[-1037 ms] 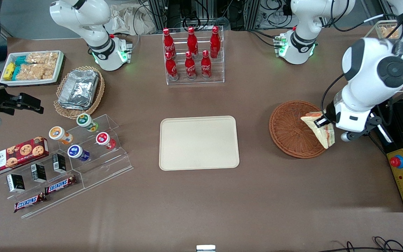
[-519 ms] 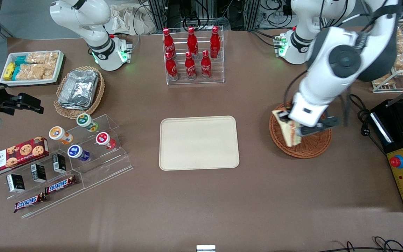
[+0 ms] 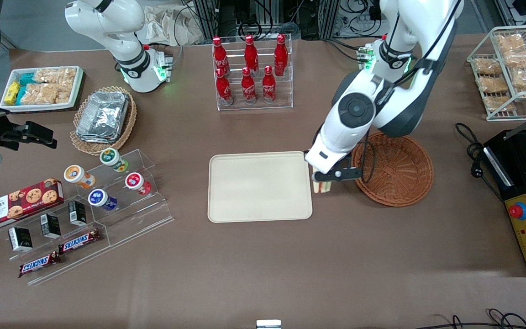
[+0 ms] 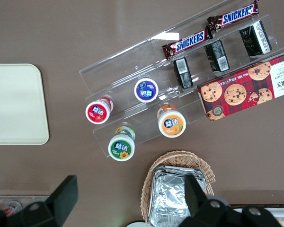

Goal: Place sandwich from basket to tray
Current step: 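Carry the sandwich with the left gripper over the beige tray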

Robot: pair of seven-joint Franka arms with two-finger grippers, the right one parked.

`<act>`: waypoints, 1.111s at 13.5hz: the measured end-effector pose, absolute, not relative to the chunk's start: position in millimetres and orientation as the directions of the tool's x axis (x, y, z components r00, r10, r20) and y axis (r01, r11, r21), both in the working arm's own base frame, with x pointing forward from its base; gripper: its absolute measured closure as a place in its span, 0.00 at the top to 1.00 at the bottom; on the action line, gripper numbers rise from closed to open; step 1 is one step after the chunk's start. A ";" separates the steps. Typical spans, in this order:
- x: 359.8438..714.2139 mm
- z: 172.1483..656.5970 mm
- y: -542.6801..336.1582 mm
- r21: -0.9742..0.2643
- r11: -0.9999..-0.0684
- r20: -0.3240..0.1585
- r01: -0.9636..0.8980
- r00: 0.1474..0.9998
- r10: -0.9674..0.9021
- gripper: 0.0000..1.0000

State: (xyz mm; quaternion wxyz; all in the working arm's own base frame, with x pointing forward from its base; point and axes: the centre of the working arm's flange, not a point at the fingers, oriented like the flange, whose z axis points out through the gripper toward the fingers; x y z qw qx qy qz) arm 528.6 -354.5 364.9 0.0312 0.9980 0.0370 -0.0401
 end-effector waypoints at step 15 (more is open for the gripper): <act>525.4 244.9 -402.3 0.081 -0.996 -0.035 -0.039 0.999 -0.042 0.25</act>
